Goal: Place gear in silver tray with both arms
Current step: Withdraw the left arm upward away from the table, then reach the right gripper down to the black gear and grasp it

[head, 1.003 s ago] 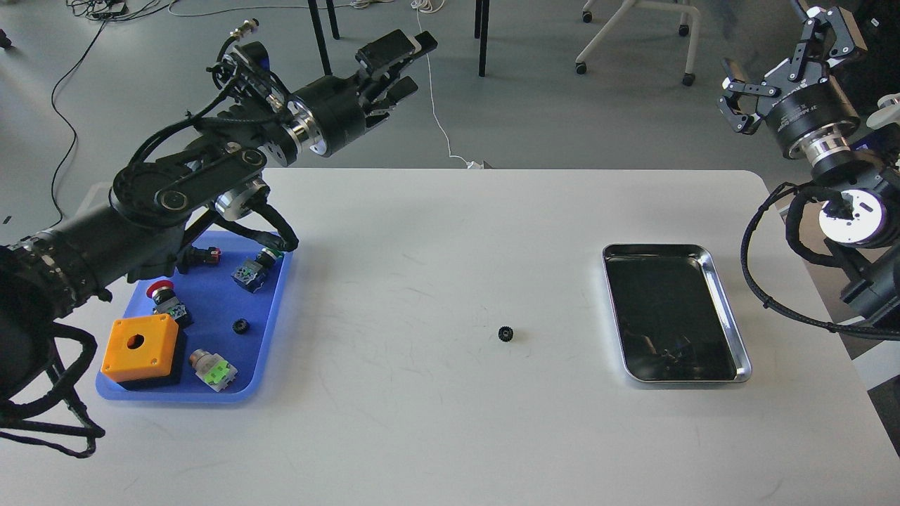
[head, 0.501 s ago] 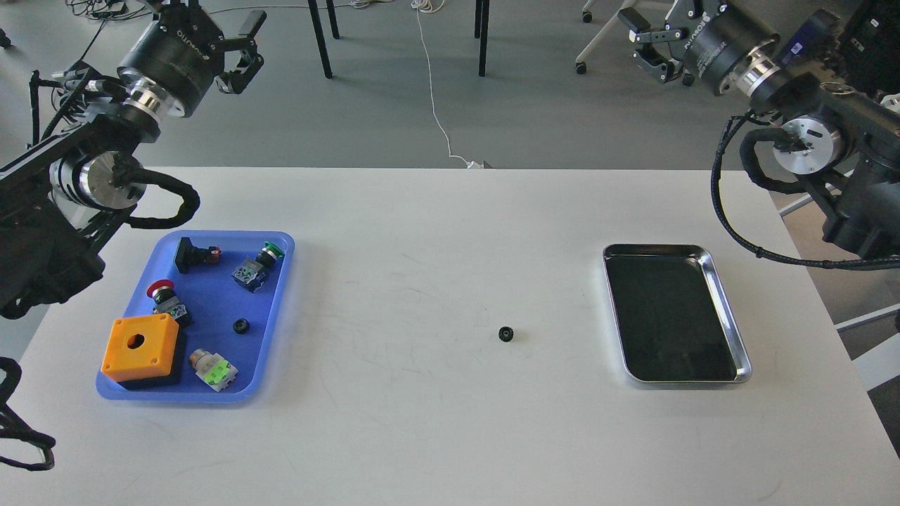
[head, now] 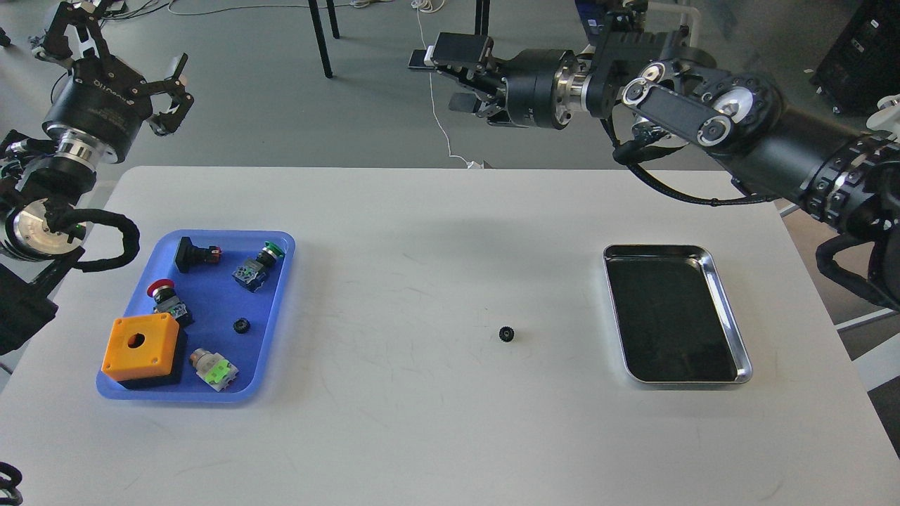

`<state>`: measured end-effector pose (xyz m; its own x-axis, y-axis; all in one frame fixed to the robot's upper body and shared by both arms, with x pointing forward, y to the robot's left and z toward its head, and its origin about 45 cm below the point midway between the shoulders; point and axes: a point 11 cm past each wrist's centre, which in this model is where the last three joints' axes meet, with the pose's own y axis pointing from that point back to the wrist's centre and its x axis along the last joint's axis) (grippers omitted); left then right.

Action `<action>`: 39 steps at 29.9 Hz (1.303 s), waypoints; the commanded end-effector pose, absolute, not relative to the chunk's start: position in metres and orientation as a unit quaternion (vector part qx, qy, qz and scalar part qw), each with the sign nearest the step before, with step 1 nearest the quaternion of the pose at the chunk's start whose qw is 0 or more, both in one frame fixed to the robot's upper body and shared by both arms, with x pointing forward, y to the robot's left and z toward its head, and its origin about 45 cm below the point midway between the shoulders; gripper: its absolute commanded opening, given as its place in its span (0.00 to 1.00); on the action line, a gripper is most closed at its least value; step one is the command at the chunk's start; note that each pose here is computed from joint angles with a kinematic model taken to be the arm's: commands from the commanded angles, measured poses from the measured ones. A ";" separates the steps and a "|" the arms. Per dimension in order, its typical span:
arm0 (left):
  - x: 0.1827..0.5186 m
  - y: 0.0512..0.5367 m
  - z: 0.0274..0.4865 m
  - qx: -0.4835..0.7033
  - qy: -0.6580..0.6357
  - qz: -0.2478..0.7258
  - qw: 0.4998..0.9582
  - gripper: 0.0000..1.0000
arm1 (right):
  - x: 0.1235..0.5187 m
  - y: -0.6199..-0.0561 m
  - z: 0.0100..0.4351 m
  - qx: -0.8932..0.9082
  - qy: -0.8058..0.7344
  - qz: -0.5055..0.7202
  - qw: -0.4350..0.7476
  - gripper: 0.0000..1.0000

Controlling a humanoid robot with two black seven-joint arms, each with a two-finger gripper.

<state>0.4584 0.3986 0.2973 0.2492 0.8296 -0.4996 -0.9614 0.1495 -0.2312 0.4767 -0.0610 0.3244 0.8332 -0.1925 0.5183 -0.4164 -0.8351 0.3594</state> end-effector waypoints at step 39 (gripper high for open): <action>0.453 0.419 0.305 -0.270 0.117 0.613 0.734 0.98 | 0.380 -0.137 0.151 0.688 0.262 0.436 0.518 0.87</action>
<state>0.4532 0.4180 0.3042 0.2227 0.8345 -0.5040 -0.9620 0.1043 -0.2523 0.3779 -0.1332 0.1549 0.4786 0.8168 0.3222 -0.0804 -0.3247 0.9424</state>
